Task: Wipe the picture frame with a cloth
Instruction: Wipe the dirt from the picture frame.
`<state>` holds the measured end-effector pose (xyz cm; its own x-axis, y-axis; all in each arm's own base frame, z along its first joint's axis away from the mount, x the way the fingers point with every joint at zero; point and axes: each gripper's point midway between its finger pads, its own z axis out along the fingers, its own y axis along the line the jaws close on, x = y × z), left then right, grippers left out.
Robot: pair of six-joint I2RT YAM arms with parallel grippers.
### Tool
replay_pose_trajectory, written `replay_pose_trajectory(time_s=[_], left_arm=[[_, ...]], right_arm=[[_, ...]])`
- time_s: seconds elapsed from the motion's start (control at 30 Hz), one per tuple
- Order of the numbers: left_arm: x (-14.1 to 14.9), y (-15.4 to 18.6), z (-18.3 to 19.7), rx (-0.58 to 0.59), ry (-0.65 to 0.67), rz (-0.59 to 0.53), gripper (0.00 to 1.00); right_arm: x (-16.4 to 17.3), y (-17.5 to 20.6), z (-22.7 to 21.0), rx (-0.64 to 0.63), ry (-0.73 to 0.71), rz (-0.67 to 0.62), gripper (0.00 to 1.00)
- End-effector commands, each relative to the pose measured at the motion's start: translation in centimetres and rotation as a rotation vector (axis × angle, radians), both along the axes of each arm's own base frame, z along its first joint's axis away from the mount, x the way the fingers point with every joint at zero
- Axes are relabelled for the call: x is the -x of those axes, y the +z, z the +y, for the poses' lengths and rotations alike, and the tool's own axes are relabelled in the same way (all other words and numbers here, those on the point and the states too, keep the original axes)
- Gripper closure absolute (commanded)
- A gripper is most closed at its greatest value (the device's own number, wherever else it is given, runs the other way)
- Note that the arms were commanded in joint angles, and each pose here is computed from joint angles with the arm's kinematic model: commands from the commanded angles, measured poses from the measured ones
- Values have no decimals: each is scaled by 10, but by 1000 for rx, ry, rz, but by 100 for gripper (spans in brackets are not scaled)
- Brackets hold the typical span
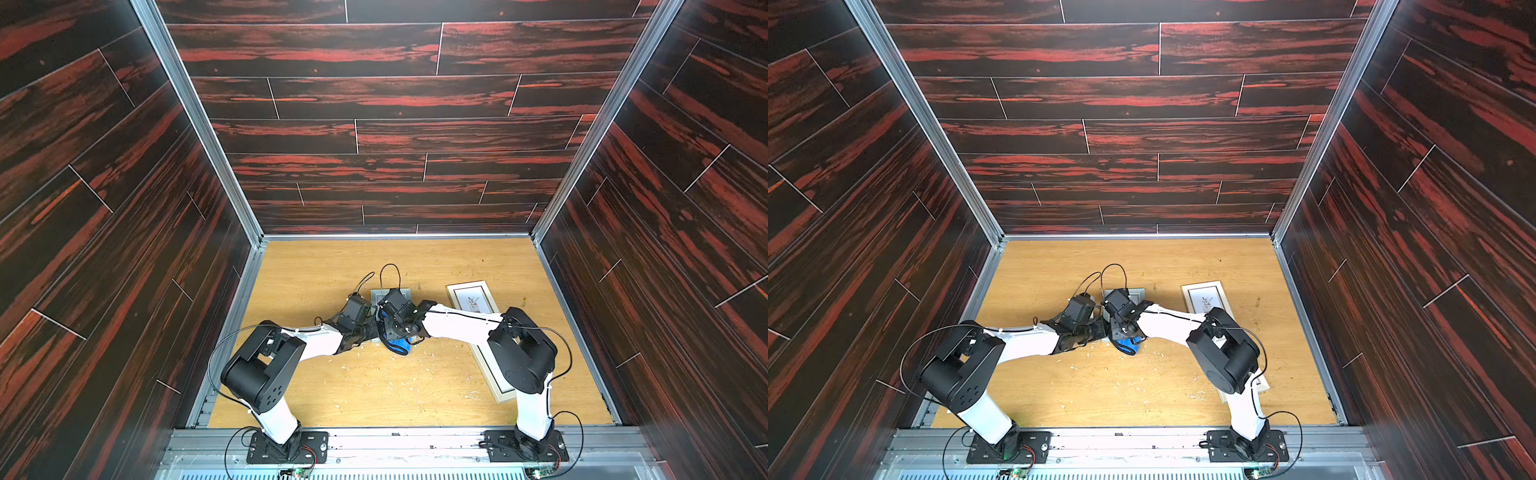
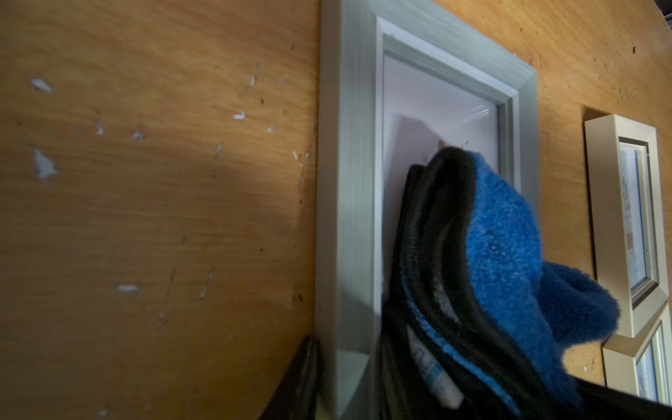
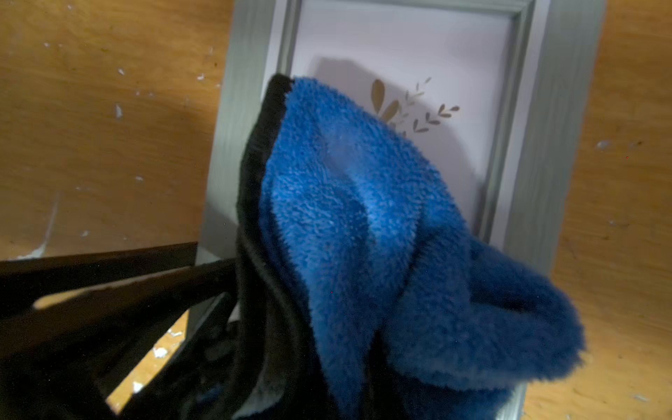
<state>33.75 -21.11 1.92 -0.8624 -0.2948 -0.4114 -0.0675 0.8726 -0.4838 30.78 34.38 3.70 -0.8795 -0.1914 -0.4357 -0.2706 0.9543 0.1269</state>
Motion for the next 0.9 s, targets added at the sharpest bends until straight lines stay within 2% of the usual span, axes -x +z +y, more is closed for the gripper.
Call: replay_pose_trajectory(time_s=[0.0,0.1,0.23,0.3,0.5,0.57,0.77,0.87], left_arm=[[61,-66,40,-176,8,285,69],[63,-70,41,-188,-2,294,69],[65,-73,42,-200,-9,306,68],[66,-72,42,-205,-11,308,68],[69,-71,46,-222,-15,306,68],[69,-72,47,-224,-13,307,68],[68,-73,45,-212,-11,308,67],[71,-75,45,-221,-24,320,67]], right_arm=[[-2,-20,-61,165,-88,45,100],[-10,-15,-70,139,-94,37,100],[-16,-14,-30,48,-39,53,100],[-28,-18,-22,66,-50,43,100],[-79,-15,-49,127,-138,-12,100],[-76,-14,-52,151,-129,-9,100],[-25,-27,-44,126,-48,55,100],[-44,-14,-51,146,-71,-9,100]])
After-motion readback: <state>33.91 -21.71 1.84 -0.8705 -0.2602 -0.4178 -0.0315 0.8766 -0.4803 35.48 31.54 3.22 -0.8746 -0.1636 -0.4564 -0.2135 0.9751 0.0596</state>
